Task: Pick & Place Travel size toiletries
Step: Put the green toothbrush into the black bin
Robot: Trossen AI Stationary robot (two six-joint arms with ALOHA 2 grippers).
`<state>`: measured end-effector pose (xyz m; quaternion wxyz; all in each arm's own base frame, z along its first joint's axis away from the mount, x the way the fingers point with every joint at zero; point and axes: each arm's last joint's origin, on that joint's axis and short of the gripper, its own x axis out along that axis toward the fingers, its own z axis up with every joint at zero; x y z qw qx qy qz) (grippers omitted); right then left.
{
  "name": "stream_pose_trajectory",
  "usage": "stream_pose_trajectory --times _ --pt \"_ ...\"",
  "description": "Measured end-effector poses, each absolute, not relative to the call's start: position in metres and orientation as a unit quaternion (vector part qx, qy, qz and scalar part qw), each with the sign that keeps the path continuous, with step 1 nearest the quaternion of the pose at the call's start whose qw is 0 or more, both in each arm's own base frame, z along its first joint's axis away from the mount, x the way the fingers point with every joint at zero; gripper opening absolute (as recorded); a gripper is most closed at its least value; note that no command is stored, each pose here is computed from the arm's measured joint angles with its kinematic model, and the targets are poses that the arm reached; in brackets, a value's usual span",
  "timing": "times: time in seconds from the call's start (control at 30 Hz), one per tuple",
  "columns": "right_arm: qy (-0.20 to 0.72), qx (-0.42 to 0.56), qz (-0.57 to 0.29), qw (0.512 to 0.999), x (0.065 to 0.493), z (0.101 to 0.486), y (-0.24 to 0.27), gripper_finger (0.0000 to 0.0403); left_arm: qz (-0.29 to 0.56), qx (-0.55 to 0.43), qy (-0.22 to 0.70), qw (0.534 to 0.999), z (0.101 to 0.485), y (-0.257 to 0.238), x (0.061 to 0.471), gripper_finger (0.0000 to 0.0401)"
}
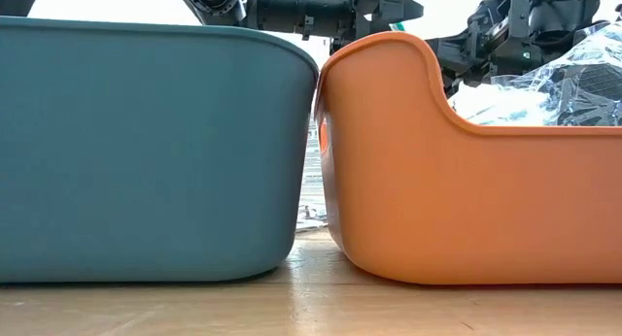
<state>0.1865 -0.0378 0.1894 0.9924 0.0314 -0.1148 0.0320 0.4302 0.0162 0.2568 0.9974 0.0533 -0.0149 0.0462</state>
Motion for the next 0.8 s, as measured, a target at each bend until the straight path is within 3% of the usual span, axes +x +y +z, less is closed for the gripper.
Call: stream_pose_trajectory --times 0.23,0.37,0.63,0.8 --pt "-0.112 0.031 0.032 0.993 0.1866 0.1889 -0.0378 0.0017 0.049 0.072 -0.01 0.996 0.259 0.0164 0.4288 0.0276" --pt "-0.112 0.032 0.032 0.993 0.1866 0.1889 -0.0378 0.0017 0.049 0.077 -0.014 0.996 0.2606 0.0164 0.4283 0.0209" --pt "-0.109 0.027 0.034 0.993 0.1865 0.1881 -0.0376 0.0017 0.034 0.076 -0.005 0.997 0.2586 0.0156 0.4284 0.0022" --pt "-0.1 0.029 0.032 0.994 0.1869 0.1862 -0.0379 0.0027 0.042 0.067 0.001 0.997 0.2577 0.0157 0.4283 0.0023"
